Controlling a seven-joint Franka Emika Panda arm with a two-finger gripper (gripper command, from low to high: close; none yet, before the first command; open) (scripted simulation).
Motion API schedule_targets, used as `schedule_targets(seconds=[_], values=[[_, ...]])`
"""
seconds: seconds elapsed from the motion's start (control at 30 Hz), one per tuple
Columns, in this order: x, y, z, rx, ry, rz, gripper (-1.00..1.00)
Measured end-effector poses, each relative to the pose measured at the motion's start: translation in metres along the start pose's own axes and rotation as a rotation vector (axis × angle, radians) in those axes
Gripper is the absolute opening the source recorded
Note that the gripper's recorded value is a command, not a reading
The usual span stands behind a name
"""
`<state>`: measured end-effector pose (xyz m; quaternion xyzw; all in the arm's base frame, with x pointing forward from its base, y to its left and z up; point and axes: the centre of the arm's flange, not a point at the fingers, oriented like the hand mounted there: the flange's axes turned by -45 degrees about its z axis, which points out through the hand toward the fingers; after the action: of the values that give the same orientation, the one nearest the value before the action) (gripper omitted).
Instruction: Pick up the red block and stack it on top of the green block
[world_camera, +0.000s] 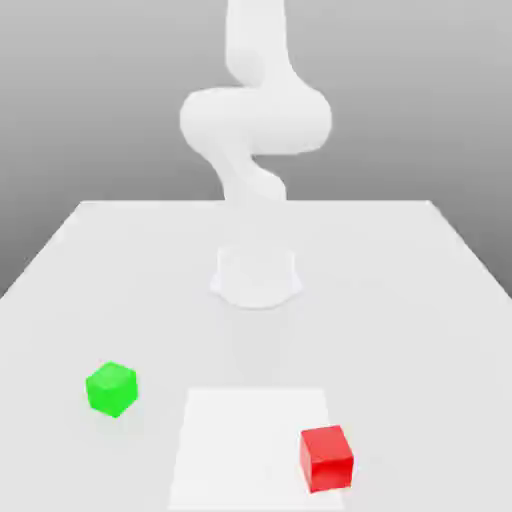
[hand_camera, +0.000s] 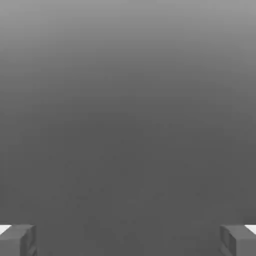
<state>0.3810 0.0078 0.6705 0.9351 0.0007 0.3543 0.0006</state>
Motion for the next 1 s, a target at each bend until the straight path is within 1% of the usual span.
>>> schedule_targets(seconds=[0.17, 0.37, 0.57, 0.77, 0.83, 0.93, 0.97, 1.0], values=[[-0.018, -0.017, 0.106, 0.003, -0.155, -0.037, 0.0], [-0.067, -0.036, 0.218, 0.014, -0.334, -0.08, 0.0], [-0.142, -0.056, 0.311, 0.034, -0.513, -0.126, 0.0], [-0.236, -0.074, 0.381, 0.063, -0.692, -0.168, 0.0], [-0.258, -0.076, 0.401, 0.066, -0.715, -0.171, 0.0], [-0.284, -0.076, 0.428, 0.068, -0.721, -0.172, 0.0], [-0.292, -0.076, 0.436, 0.067, -0.722, -0.172, -1.0], [-0.292, -0.076, 0.436, 0.067, -0.722, -0.172, -1.0]])
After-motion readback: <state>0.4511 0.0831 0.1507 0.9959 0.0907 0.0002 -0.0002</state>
